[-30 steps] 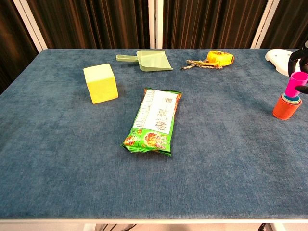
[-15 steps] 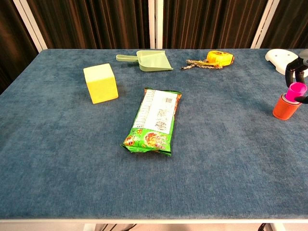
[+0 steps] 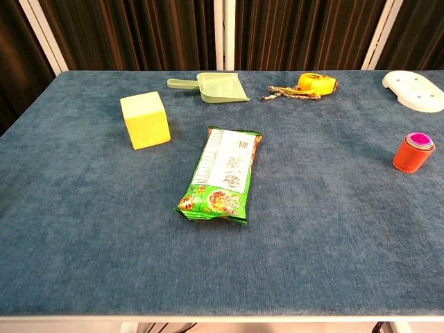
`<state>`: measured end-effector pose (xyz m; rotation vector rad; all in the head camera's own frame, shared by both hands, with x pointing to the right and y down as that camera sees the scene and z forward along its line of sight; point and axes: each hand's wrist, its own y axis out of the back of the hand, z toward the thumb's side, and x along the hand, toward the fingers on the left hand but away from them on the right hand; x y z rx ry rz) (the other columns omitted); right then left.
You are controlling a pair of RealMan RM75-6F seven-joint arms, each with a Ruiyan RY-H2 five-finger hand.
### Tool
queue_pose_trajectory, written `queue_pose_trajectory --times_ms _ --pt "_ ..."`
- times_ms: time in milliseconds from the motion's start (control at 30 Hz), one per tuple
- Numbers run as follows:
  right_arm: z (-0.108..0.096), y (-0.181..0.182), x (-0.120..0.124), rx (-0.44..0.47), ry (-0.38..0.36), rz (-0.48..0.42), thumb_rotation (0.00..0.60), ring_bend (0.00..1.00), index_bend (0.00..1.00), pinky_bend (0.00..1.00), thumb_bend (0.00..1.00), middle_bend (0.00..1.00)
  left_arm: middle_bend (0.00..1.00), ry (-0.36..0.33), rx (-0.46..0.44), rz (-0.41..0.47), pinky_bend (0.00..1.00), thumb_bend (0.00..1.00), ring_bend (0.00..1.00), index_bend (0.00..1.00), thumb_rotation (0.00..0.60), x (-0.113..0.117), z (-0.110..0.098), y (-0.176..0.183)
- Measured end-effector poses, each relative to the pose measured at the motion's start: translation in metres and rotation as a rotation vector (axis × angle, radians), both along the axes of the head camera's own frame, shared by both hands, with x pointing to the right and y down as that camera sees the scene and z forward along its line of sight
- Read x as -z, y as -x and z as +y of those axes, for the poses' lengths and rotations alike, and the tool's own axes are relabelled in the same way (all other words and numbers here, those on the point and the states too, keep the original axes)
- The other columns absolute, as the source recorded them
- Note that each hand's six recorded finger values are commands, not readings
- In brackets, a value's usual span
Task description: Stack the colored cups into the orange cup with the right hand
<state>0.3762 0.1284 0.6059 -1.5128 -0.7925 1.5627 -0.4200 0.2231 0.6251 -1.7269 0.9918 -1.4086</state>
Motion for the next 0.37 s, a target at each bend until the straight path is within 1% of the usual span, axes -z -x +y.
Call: queue_pose_trajectory --times_ms 67,100,167,233,367 --pt "0.013 -0.008 0.005 0.014 -0.009 -0.021 0.6 0.0 0.0 0.0 0.05 0.01 0.04 -0.001 -0.003 0.0 0.0 0.08 0.0 0.09 0.6 0.0 -0.001 -0.001" --pt "0.023 -0.015 0.006 0.02 -0.01 -0.037 0.6 0.0 0.0 0.0 0.05 0.0 0.04 -0.001 -0.004 0.001 0.0 0.08 0.0 0.09 0.6 0.0 -0.002 -0.002" --pt "0.036 -0.029 0.006 0.011 -0.006 -0.057 0.6 0.0 0.0 0.0 0.05 0.0 0.04 -0.004 -0.004 0.0 0.0 0.08 0.0 0.09 0.6 0.0 -0.004 -0.002" --pt "0.049 -0.051 0.004 -0.015 -0.007 -0.068 0.6 0.0 0.0 0.0 0.05 0.0 0.04 -0.008 0.0 -0.001 0.0 0.08 0.0 0.09 0.6 0.0 -0.005 -0.002" --pt "0.074 -0.089 0.0 -0.038 -0.034 -0.031 0.6 0.0 0.0 0.0 0.05 0.0 0.04 -0.018 0.004 -0.004 0.0 0.08 0.0 0.09 0.6 0.0 -0.008 -0.001"
